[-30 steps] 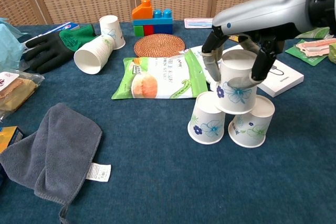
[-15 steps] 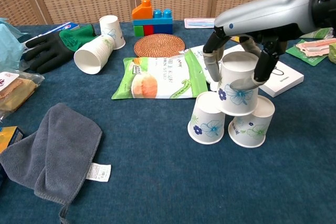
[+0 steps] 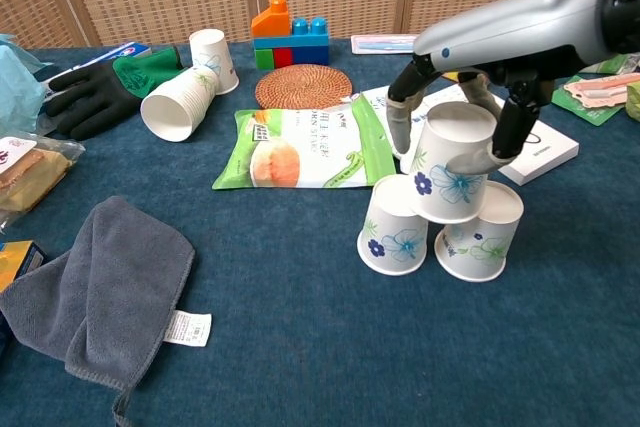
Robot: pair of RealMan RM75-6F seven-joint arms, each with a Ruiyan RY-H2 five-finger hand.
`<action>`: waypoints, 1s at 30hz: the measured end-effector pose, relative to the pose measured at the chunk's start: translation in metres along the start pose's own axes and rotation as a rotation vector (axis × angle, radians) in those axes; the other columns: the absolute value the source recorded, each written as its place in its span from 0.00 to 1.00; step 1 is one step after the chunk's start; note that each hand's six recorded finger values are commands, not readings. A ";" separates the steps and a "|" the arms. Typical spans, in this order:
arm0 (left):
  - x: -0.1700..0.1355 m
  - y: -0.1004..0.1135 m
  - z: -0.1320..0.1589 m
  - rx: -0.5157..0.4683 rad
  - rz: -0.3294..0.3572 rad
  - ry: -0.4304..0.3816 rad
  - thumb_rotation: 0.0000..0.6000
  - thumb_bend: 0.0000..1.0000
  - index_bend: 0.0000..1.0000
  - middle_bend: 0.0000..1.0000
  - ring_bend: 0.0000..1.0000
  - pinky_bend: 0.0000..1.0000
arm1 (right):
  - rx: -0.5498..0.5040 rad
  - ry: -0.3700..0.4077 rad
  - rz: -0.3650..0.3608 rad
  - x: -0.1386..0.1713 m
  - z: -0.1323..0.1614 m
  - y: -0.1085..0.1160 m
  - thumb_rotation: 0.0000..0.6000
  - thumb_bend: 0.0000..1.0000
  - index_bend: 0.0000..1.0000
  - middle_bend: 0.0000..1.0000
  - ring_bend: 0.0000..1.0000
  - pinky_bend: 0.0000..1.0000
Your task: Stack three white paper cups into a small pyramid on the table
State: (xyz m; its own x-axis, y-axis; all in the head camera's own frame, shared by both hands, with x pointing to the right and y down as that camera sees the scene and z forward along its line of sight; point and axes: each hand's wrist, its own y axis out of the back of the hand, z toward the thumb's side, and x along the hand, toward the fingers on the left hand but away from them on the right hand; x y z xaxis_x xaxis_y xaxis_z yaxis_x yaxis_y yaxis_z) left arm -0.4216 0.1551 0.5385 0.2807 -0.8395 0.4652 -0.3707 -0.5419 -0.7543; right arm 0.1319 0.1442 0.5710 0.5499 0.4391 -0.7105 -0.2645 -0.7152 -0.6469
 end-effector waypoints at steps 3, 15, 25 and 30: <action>0.000 0.000 0.001 0.001 -0.001 -0.002 1.00 0.47 0.02 0.00 0.00 0.29 | 0.001 -0.001 0.007 0.001 -0.001 -0.001 1.00 0.41 0.32 0.27 0.15 0.54; 0.000 0.000 0.002 0.001 -0.002 -0.005 1.00 0.47 0.02 0.00 0.00 0.26 | 0.008 0.002 0.004 0.002 -0.002 0.001 1.00 0.41 0.26 0.24 0.10 0.45; 0.000 0.001 0.003 -0.002 -0.003 -0.008 1.00 0.47 0.02 0.00 0.00 0.24 | 0.010 -0.003 0.011 0.003 -0.004 0.001 1.00 0.40 0.19 0.22 0.08 0.34; 0.000 0.001 0.003 -0.003 -0.002 -0.009 1.00 0.47 0.02 0.00 0.00 0.24 | 0.007 -0.004 0.014 0.004 -0.005 0.001 1.00 0.39 0.15 0.21 0.06 0.30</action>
State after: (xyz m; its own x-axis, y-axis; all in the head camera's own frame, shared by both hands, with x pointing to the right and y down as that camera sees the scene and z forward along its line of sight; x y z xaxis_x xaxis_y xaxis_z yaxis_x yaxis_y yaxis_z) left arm -0.4189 0.1543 0.5363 0.2899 -0.8378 0.4626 -0.3723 -0.5440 -0.7519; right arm 0.1375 0.1424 0.5691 0.5430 0.4314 -0.7204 -0.2779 -0.7173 -0.6390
